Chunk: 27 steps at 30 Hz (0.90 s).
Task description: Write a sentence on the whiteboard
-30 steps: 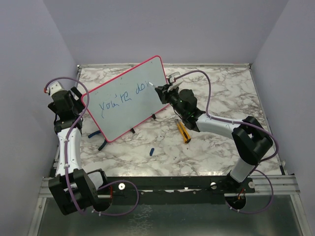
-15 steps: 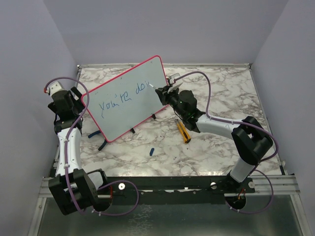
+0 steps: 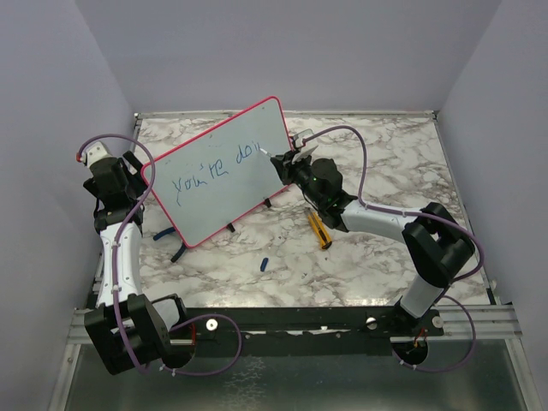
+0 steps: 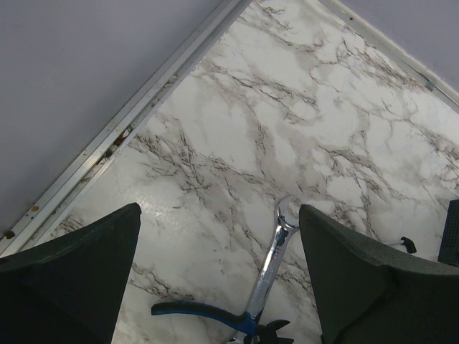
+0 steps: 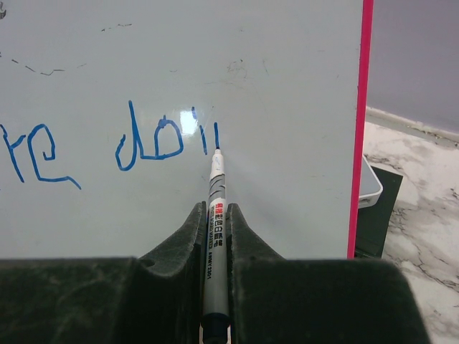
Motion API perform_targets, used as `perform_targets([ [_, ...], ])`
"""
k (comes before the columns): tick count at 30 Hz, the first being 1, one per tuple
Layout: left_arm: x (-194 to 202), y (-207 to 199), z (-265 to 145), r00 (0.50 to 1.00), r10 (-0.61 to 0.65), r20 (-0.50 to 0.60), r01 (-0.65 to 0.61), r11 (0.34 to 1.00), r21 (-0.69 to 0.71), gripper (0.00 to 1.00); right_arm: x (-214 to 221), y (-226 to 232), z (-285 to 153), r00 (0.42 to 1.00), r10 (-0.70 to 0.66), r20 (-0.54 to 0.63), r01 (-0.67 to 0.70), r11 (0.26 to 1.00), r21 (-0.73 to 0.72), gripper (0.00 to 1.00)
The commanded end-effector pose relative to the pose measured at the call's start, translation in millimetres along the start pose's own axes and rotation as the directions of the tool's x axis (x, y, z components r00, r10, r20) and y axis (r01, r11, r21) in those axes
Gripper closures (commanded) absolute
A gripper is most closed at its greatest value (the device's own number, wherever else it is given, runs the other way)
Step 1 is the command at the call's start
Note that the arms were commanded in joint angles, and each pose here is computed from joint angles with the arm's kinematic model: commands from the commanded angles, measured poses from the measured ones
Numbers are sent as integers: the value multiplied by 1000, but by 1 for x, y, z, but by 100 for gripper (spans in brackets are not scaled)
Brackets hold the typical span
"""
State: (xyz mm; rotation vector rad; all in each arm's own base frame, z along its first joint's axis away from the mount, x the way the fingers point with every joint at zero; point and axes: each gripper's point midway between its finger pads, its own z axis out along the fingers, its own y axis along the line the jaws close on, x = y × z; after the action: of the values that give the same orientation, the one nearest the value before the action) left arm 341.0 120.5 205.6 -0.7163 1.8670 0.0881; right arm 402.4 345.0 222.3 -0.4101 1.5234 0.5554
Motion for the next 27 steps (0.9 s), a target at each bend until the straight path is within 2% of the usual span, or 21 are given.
perform_targets([
  [1, -2, -7, -2, 1000, 4, 14, -5, 999, 34, 8, -7, 0, 4, 1000, 8, 17, -8, 1000, -3, 100],
  [13, -2, -7, -2, 1000, 4, 15, -4, 999, 34, 8, -31, 0, 11, 997, -16, 74, 16, 1000, 2, 100],
  [27, -2, -8, -2, 1000, 4, 13, -5, 999, 37, 8, -28, -14, 14, 997, -38, 61, 34, 997, 74, 100],
])
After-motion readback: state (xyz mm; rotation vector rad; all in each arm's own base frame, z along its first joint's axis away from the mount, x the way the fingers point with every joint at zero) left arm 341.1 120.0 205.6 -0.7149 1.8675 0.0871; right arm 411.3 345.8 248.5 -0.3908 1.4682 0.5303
